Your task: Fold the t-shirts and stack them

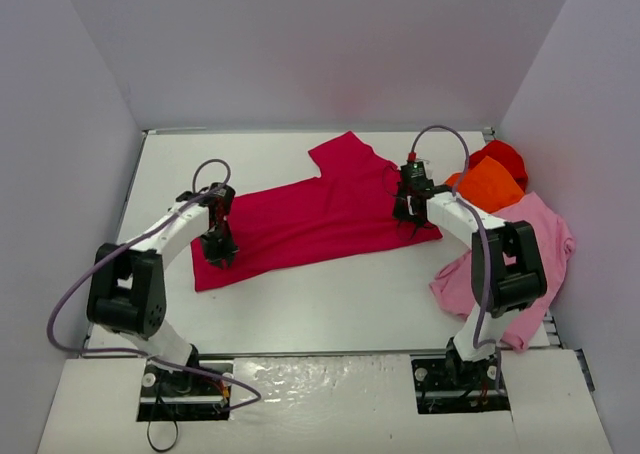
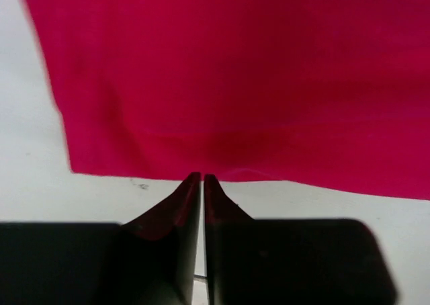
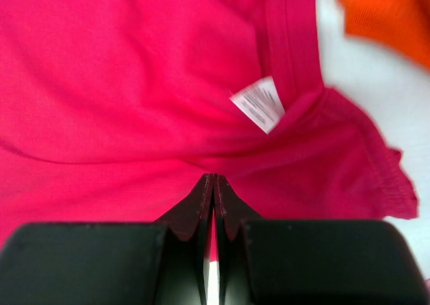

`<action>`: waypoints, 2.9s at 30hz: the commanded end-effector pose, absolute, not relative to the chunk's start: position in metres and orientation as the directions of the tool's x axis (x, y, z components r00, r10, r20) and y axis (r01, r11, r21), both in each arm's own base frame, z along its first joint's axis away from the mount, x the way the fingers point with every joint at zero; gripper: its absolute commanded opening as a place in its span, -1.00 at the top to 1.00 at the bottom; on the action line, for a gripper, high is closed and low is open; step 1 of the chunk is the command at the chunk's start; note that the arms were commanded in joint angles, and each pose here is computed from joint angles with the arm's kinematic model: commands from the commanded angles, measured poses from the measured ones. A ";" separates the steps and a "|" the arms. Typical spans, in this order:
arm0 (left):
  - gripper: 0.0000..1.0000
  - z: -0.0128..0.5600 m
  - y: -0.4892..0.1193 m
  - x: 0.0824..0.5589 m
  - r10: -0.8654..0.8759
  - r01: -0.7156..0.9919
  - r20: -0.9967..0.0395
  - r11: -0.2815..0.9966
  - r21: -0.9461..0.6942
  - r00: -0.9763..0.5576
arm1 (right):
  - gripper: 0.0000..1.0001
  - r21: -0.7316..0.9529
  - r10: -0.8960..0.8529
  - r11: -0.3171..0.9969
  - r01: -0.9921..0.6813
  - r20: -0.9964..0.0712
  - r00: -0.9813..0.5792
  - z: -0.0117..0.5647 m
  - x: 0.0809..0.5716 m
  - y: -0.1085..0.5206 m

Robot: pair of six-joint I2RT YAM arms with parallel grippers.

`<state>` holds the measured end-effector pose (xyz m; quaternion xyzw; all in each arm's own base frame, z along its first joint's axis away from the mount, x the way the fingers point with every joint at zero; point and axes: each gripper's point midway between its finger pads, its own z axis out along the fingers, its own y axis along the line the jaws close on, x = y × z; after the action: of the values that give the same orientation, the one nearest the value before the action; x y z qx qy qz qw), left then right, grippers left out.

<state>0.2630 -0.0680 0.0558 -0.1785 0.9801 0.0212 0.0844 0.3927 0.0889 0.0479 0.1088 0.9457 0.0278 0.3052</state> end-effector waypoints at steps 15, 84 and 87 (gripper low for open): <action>1.00 0.021 -0.093 0.272 -0.335 -0.336 -0.146 0.942 -0.017 -0.931 | 1.00 0.054 0.192 0.981 0.189 -0.477 -0.858 0.012 0.338 0.089; 1.00 0.026 -0.112 0.197 -0.206 -0.212 -0.106 0.976 0.044 -0.973 | 1.00 0.039 0.123 0.992 0.117 -0.334 -0.934 -0.024 0.213 0.125; 1.00 0.027 -0.110 0.197 -0.215 -0.221 -0.128 0.974 0.039 -0.968 | 1.00 0.050 0.131 0.991 0.121 -0.382 -0.915 -0.012 0.217 0.128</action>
<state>0.2125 -0.1272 0.0197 -0.1110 0.9915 -0.0051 0.0673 0.2733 0.1644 0.0073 0.0609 0.9549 0.0927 0.2754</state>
